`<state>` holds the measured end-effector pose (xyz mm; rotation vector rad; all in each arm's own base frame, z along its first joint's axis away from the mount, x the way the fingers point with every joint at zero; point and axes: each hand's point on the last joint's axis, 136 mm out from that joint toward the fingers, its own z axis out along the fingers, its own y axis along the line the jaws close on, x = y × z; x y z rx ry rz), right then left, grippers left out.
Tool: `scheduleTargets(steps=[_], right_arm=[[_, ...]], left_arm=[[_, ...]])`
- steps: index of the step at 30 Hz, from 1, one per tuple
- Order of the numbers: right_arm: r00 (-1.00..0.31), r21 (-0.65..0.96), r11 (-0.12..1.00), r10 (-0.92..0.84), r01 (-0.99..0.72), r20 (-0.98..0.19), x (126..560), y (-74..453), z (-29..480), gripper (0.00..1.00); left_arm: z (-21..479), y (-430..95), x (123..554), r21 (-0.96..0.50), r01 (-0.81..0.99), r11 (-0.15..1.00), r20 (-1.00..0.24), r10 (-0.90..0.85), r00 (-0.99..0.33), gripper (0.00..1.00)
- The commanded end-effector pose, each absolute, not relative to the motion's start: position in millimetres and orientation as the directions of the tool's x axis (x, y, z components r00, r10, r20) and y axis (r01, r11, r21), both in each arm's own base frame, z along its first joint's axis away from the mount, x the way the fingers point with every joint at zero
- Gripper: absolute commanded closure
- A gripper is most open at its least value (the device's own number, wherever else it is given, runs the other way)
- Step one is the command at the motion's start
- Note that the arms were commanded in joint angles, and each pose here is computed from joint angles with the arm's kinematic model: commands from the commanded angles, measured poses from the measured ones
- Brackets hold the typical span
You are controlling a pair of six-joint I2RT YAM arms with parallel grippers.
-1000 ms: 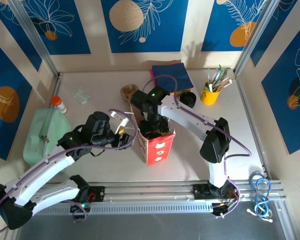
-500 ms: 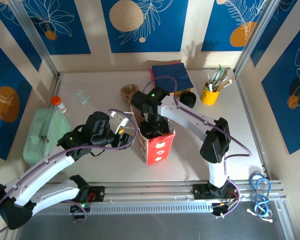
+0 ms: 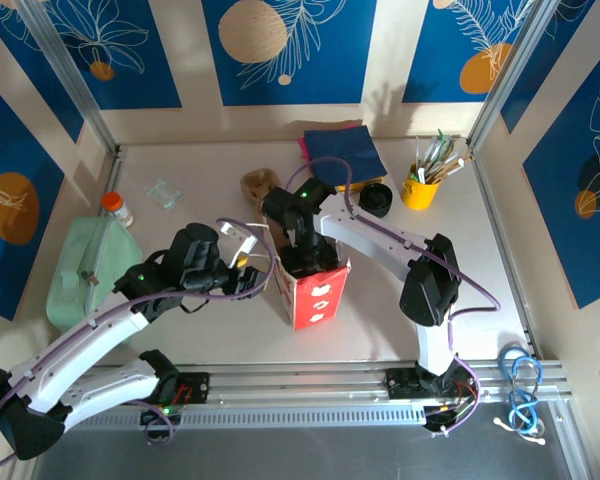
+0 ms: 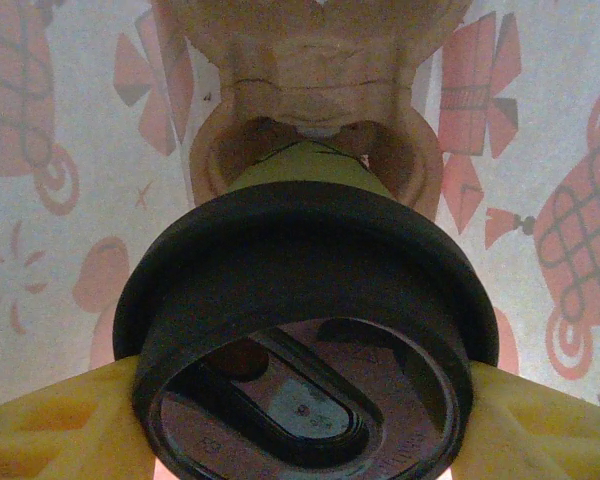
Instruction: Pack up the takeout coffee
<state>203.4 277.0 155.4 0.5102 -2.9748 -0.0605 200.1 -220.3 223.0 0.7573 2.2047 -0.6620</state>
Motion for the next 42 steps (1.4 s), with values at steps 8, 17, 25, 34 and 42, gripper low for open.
scheduleTargets(steps=[8, 17, 25, 34, 42], right_arm=[[-0.935, 0.086, 0.943, -0.331, -0.322, 0.13, 201.8, 276.8, 151.1, 0.5], [-0.931, 0.088, 0.942, -0.334, -0.324, 0.146, 201.6, 278.8, 142.9, 0.5], [-0.93, 0.088, 0.942, -0.333, -0.323, 0.155, 202.0, 280.6, 137.5, 0.5], [-0.932, 0.087, 0.943, -0.331, -0.321, 0.15, 202.5, 280.1, 141.5, 0.5], [-0.931, 0.085, 0.943, -0.331, -0.322, 0.15, 202.4, 280.4, 142.3, 0.5]], left_arm=[[220.0, -217.7, 195.0, -0.228, 0.677, 0.7, -0.739, 0.328, -0.588, 0.31], [219.5, -217.8, 194.9, -0.23, 0.677, 0.7, -0.738, 0.328, -0.589, 0.31], [219.9, -217.7, 194.6, -0.229, 0.678, 0.699, -0.739, 0.328, -0.588, 0.31], [219.5, -217.9, 195.1, -0.229, 0.677, 0.7, -0.739, 0.328, -0.589, 0.31], [219.4, -217.6, 195.3, -0.227, 0.676, 0.701, -0.739, 0.328, -0.588, 0.31]])
